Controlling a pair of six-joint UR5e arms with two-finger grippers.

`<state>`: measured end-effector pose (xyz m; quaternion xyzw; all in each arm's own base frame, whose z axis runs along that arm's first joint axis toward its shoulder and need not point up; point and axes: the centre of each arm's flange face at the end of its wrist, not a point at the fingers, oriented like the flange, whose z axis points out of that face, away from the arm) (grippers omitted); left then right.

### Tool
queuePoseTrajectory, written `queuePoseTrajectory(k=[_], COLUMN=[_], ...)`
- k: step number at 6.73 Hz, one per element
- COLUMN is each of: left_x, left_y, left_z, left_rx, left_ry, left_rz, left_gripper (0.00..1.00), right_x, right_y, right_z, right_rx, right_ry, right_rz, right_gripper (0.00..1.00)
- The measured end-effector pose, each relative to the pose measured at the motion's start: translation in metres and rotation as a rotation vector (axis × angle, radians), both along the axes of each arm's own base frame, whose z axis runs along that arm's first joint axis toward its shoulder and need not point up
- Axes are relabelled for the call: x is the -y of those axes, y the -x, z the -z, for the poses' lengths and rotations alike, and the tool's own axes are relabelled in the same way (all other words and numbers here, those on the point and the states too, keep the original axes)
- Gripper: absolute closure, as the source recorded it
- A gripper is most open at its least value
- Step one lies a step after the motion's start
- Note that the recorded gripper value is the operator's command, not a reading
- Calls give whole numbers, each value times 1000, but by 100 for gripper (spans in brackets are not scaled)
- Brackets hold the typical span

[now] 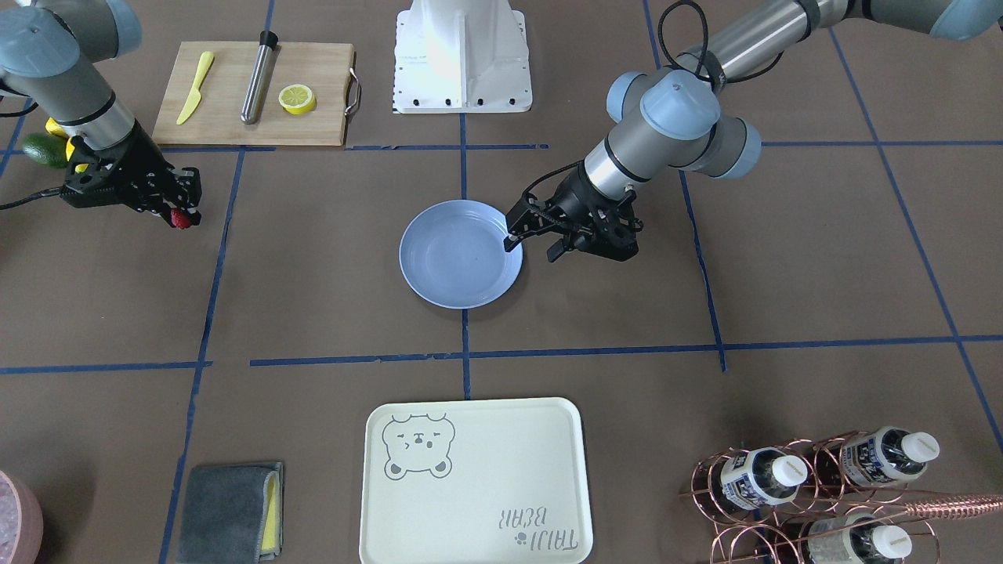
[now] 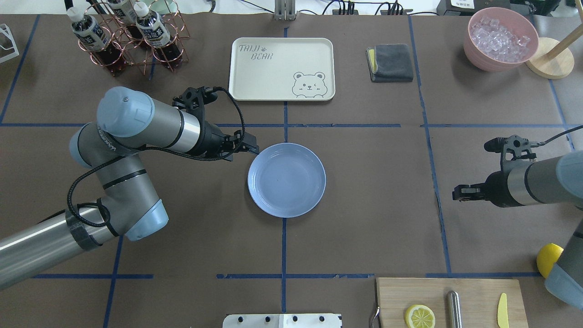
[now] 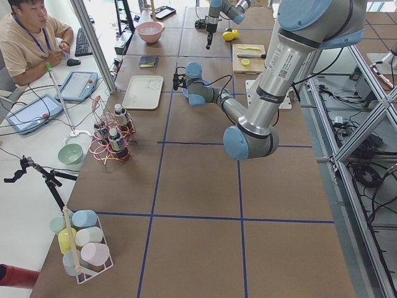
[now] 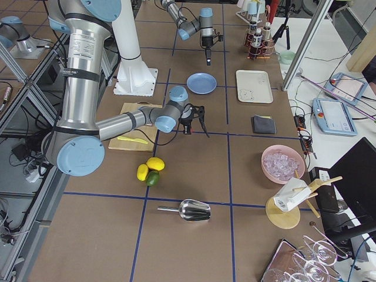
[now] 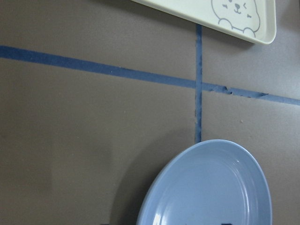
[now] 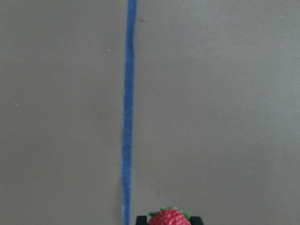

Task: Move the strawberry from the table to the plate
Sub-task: 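Carry the red strawberry with the right gripper over the plate while the left arm withdraws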

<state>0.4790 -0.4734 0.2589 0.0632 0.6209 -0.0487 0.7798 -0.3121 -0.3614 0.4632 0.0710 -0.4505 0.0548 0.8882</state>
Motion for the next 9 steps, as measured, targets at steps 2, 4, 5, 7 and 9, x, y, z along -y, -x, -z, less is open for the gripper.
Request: queuePoseTrajectory(k=[2,4,5,7,9], left_x=[28,50,55,53,45], left_y=[57,128,157,202,221], left_z=[-4,-48,-75,-121,-136], left_rx=[-12,49,92,162,182], left_ry=[-15,-134,-199,-270,-281], left_rz=[11,7,2,4,11], left_gripper=[17,17,17,17,16], right_x=[13,0,-10,-10,7], right_y=[75,171,216,291,316], right_z=[104,224,261,295,279], right_rx=[126,149,157,135,75], right_ry=[100,178,204,222,208], right_rz=[-62,-101,-134,-196,-249], right_gripper=[100,100,100,100,100])
